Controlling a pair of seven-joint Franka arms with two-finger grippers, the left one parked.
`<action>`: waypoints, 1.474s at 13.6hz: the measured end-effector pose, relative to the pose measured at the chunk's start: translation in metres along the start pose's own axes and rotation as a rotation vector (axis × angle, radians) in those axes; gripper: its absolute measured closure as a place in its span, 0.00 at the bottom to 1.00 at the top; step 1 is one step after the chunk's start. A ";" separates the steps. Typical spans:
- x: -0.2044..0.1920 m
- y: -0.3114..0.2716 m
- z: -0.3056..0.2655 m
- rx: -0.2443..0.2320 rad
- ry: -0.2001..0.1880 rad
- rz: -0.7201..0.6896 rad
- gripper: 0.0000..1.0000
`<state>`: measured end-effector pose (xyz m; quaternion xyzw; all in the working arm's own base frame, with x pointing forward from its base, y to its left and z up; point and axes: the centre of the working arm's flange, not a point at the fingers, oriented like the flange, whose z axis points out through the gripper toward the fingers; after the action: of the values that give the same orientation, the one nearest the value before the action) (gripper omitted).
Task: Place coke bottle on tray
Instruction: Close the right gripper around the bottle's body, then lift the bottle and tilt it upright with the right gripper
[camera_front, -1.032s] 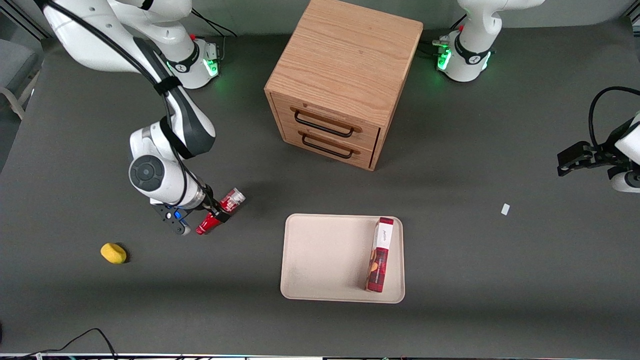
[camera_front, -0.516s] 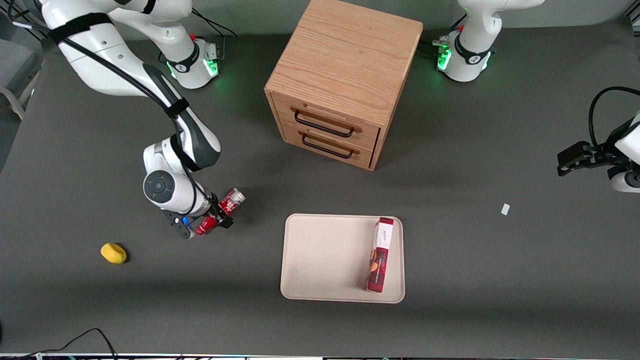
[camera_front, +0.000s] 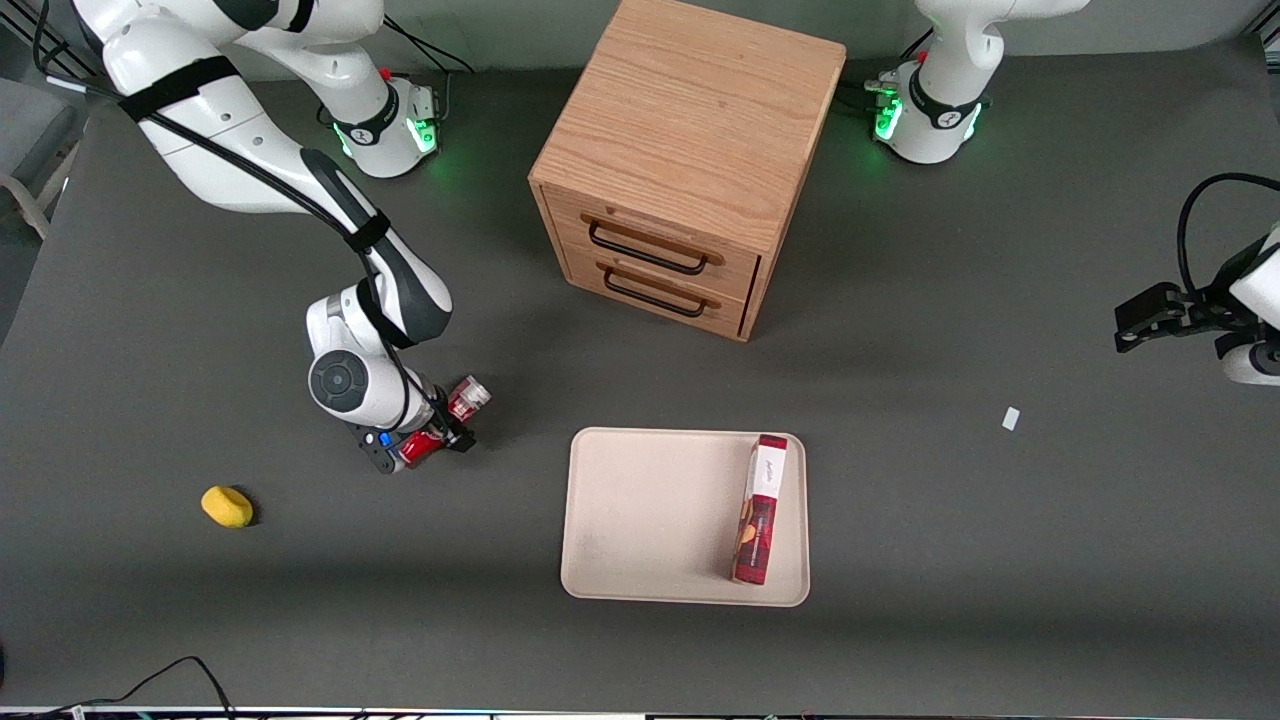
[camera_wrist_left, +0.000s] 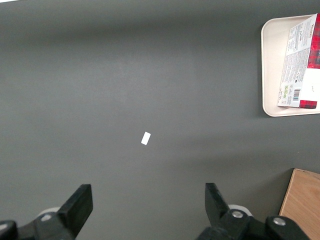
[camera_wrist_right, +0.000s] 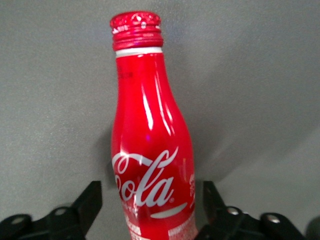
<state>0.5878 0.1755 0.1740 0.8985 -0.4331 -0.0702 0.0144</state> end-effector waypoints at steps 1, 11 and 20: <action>0.000 0.000 0.000 0.000 0.000 0.000 0.25; 0.020 -0.045 -0.091 0.059 0.051 -0.036 0.46; 0.006 -0.114 -0.273 0.219 0.175 -0.605 0.46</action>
<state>0.7174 0.2323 0.4342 0.9852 -0.1485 0.0532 -0.0666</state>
